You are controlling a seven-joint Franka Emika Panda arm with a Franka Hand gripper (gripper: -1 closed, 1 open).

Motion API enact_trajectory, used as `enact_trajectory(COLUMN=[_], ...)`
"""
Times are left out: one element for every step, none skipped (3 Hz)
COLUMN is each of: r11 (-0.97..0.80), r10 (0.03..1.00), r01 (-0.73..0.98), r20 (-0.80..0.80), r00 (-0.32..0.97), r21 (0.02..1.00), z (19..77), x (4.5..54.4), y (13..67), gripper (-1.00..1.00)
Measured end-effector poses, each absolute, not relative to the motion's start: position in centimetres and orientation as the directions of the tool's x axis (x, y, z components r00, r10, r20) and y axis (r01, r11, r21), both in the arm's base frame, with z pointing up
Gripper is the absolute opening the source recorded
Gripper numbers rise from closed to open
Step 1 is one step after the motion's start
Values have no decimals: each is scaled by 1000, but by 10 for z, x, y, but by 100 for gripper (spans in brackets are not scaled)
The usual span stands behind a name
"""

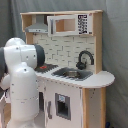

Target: Play with the kitchen

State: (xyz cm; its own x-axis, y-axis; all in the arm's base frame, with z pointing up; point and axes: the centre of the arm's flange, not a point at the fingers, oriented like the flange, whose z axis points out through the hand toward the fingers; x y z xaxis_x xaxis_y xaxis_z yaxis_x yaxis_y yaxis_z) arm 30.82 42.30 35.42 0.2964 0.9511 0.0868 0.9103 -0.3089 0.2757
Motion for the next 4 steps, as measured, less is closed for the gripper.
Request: enact_trajectory(r11=[-306, -294, -277, -252], r10=[952, 953, 951, 946], r01=[905, 882, 856, 827], r20=[77, 38, -4, -51], r00=[297, 302, 310, 320], r21=[296, 367, 436, 503], z=[359, 376, 394, 415], x=[308, 304, 299, 292], y=[424, 428, 433, 438], gripper=[100, 100, 100, 100])
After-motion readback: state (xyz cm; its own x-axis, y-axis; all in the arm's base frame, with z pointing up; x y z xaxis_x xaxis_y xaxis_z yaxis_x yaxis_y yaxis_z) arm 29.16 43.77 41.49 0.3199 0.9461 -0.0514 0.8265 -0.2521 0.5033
